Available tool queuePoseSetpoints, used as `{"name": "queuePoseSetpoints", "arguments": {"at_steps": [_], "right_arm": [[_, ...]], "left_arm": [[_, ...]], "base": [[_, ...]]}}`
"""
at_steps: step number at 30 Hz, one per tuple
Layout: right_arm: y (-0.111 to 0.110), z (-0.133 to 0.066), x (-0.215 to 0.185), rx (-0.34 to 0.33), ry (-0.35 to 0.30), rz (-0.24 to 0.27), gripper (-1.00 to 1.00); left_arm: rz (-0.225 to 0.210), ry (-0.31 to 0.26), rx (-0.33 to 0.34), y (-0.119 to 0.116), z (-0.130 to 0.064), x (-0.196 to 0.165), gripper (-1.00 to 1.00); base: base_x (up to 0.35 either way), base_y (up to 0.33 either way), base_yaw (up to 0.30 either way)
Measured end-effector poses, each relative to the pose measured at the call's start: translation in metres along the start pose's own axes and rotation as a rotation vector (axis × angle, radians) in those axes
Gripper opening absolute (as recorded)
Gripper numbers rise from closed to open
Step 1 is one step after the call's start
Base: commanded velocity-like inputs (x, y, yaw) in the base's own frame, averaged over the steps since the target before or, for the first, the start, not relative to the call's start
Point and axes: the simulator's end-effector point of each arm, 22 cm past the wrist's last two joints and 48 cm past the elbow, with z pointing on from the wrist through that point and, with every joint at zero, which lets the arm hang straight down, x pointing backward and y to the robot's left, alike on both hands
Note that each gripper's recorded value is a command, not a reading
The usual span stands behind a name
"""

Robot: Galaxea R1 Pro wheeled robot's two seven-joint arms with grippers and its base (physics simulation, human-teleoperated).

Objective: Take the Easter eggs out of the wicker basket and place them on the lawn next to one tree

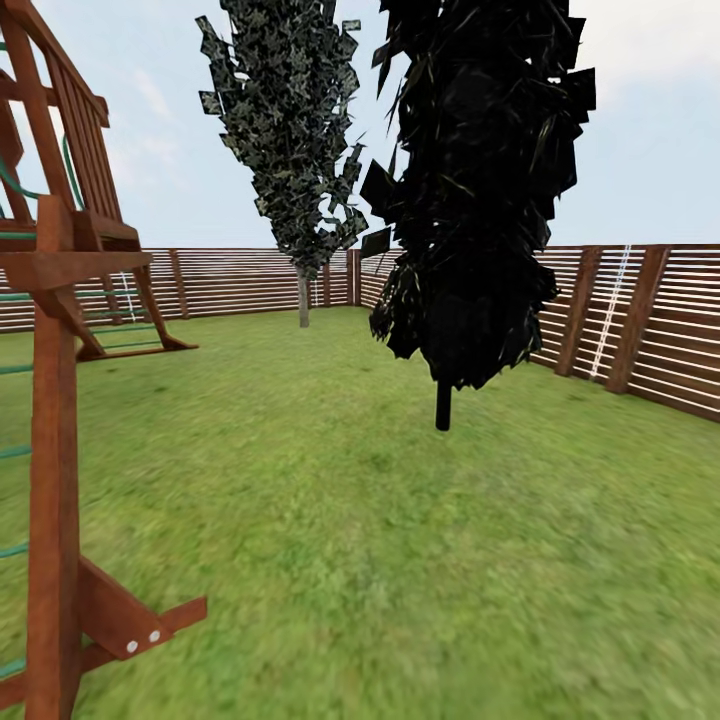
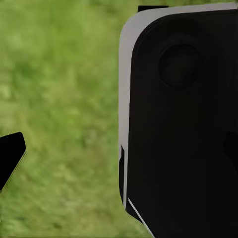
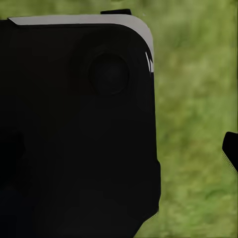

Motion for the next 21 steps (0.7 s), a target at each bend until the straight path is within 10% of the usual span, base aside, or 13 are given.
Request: {"name": "queuePoseSetpoints", "arguments": {"at_steps": [21], "right_arm": [[-0.0007, 0.0000, -0.0002, 0.003, -0.001, 0.001, 1.00]], "left_arm": [[0.000, 0.001, 0.000, 0.0000, 0.0000, 0.0003, 1.00]], "base": [[0.328, 0.000, 0.014]]}}
